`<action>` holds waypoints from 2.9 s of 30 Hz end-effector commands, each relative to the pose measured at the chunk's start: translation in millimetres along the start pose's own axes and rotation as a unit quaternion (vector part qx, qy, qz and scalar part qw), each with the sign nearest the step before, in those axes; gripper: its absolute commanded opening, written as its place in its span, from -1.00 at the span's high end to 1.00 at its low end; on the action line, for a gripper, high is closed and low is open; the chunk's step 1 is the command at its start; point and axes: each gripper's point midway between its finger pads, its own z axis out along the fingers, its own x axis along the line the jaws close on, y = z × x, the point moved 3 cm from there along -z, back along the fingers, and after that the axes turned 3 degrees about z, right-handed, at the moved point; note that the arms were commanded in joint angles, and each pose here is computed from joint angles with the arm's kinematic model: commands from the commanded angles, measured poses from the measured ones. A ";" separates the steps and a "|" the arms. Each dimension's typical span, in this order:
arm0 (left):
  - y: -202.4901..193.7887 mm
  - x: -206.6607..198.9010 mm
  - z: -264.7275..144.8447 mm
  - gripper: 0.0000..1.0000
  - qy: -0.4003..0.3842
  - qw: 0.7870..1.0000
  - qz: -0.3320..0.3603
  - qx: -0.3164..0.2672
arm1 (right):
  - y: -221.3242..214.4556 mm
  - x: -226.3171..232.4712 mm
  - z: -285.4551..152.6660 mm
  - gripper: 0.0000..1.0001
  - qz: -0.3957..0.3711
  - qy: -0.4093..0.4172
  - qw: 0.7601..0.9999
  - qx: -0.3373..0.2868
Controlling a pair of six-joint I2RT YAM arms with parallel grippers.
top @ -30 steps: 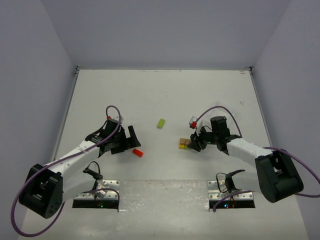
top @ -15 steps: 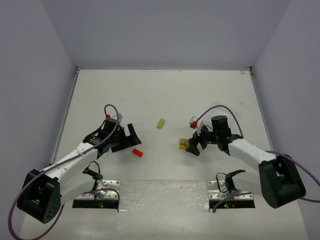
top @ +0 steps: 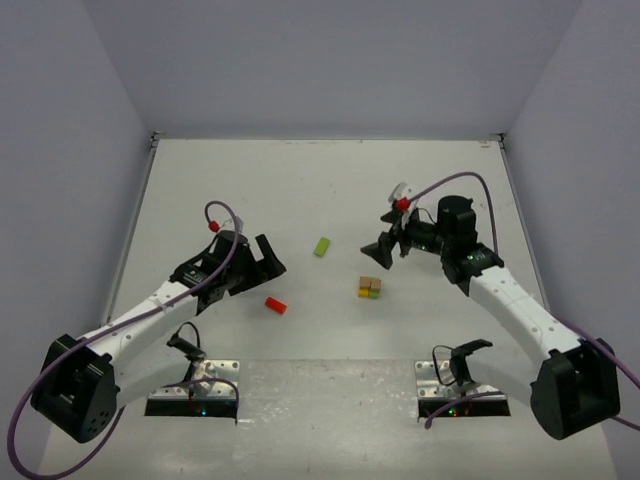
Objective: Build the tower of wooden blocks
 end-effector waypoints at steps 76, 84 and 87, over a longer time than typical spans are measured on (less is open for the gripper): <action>33.5 20.7 -1.9 -1.00 0.108 0.984 0.015 -0.141 | -80.4 55.6 64.9 -0.97 0.260 -0.209 0.887 0.319; 34.2 20.4 -3.1 -1.00 0.106 0.984 0.013 -0.142 | -80.6 56.8 62.9 -0.97 0.257 -0.211 0.888 0.319; 34.1 20.3 -3.4 -1.00 0.105 0.984 0.013 -0.143 | -78.8 55.2 62.2 -0.97 0.254 -0.218 0.888 0.315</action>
